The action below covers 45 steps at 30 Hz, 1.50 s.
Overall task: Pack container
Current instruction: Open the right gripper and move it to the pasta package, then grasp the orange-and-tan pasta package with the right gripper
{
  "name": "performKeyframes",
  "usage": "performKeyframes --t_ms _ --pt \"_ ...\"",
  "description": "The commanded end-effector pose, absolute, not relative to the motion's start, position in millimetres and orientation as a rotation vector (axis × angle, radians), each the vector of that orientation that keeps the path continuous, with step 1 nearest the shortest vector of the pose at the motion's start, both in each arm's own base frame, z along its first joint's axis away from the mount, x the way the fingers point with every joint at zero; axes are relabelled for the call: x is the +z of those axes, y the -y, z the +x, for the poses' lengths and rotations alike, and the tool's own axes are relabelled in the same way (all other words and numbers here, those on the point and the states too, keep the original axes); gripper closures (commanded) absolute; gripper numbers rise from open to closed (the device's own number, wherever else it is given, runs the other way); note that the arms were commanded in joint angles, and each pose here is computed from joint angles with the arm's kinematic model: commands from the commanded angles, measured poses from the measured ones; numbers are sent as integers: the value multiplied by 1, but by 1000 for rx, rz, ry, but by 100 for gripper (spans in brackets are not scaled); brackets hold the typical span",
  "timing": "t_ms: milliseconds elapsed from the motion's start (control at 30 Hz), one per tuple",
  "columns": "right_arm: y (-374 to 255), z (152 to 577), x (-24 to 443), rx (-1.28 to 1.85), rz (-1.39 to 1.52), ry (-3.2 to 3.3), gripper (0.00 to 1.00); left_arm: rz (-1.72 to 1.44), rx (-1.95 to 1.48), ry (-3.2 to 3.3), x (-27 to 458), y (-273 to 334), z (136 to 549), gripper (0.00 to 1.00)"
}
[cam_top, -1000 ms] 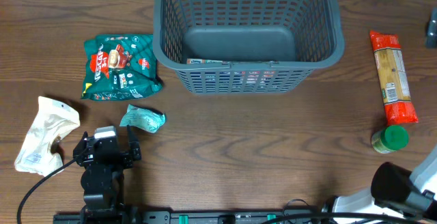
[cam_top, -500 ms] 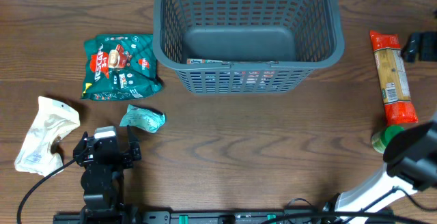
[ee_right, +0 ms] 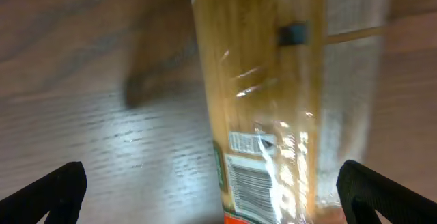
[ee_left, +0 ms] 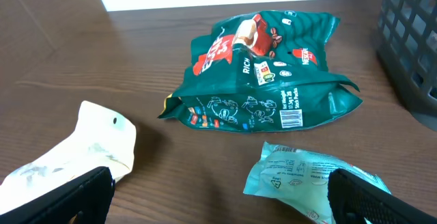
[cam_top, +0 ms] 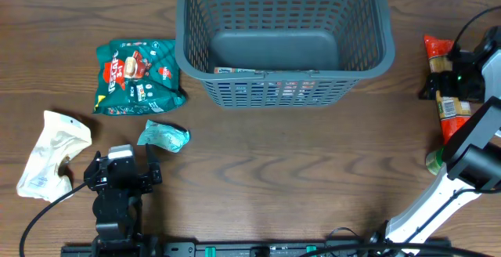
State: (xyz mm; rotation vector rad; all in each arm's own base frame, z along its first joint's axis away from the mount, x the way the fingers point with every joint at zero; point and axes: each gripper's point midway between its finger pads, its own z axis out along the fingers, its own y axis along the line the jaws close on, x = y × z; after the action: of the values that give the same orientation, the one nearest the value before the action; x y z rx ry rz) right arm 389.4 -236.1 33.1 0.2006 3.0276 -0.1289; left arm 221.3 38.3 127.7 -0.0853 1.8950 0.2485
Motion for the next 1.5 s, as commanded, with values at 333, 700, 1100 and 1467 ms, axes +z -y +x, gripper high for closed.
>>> performKeyframes --t_ms 333,700,1100,1467 --pt "235 357 -25 -89 237 -3060 1 -66 262 -1914 119 -38 221 1" --pt "239 350 -32 -51 287 -3044 1 -66 262 -1914 119 -38 221 2" --pt "205 373 -29 162 215 -2964 1 -66 262 -1914 119 -38 221 1" --pt "134 406 -29 164 -79 -2980 1 -66 262 -1914 119 -38 221 1"
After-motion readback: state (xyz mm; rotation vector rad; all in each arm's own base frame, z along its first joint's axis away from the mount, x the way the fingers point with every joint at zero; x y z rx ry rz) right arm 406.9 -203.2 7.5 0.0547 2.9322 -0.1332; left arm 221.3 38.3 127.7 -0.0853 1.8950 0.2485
